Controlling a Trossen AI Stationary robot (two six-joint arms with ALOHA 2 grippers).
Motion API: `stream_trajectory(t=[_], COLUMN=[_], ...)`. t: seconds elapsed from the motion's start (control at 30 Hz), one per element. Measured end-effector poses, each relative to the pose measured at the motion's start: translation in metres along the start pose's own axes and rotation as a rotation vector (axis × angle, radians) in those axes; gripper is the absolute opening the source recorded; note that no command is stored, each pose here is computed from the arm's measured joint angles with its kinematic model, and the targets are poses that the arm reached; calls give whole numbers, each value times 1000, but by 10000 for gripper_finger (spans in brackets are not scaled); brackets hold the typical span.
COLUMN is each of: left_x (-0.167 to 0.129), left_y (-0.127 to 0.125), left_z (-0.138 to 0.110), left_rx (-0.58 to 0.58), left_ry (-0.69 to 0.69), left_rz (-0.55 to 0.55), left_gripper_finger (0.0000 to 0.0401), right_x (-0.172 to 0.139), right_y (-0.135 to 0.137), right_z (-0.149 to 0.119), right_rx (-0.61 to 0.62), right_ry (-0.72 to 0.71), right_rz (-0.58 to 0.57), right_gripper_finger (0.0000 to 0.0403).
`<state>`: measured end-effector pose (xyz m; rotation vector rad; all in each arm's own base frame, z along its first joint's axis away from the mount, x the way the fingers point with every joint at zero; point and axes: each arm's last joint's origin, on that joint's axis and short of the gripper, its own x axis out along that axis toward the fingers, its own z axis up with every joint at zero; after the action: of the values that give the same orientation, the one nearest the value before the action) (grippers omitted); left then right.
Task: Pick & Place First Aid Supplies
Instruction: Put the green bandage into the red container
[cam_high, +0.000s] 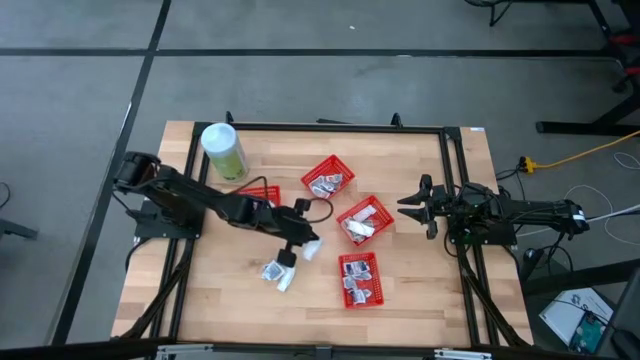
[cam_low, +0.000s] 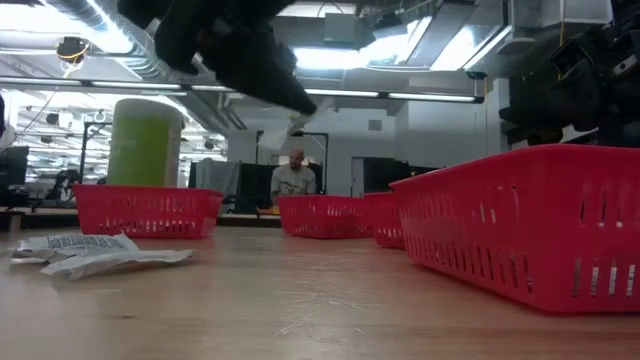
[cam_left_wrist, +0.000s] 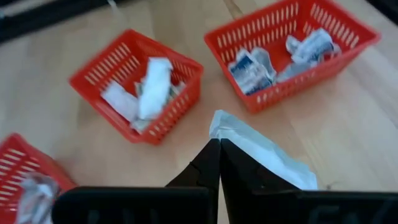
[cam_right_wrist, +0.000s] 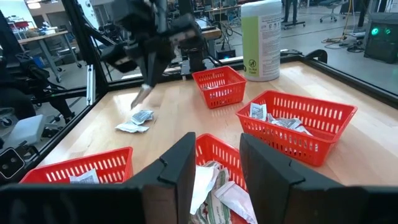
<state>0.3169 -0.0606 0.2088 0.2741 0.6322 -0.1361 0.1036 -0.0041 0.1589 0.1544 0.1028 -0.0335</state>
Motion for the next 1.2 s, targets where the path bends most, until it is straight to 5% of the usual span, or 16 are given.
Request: stream_trajectory(t=[0.7, 1.2], left_x=[-24, -14], left_y=[21, 52], left_z=[21, 42], left_rx=[36, 57], left_ry=[-156, -516], left_rz=[136, 180], left_gripper_finger=[1, 1], right_x=[0, 0], right_y=[0, 0], right_z=[0, 0], right_rx=[1, 0], right_ry=[0, 0], right_rz=[0, 0], right_gripper_finger=[126, 126])
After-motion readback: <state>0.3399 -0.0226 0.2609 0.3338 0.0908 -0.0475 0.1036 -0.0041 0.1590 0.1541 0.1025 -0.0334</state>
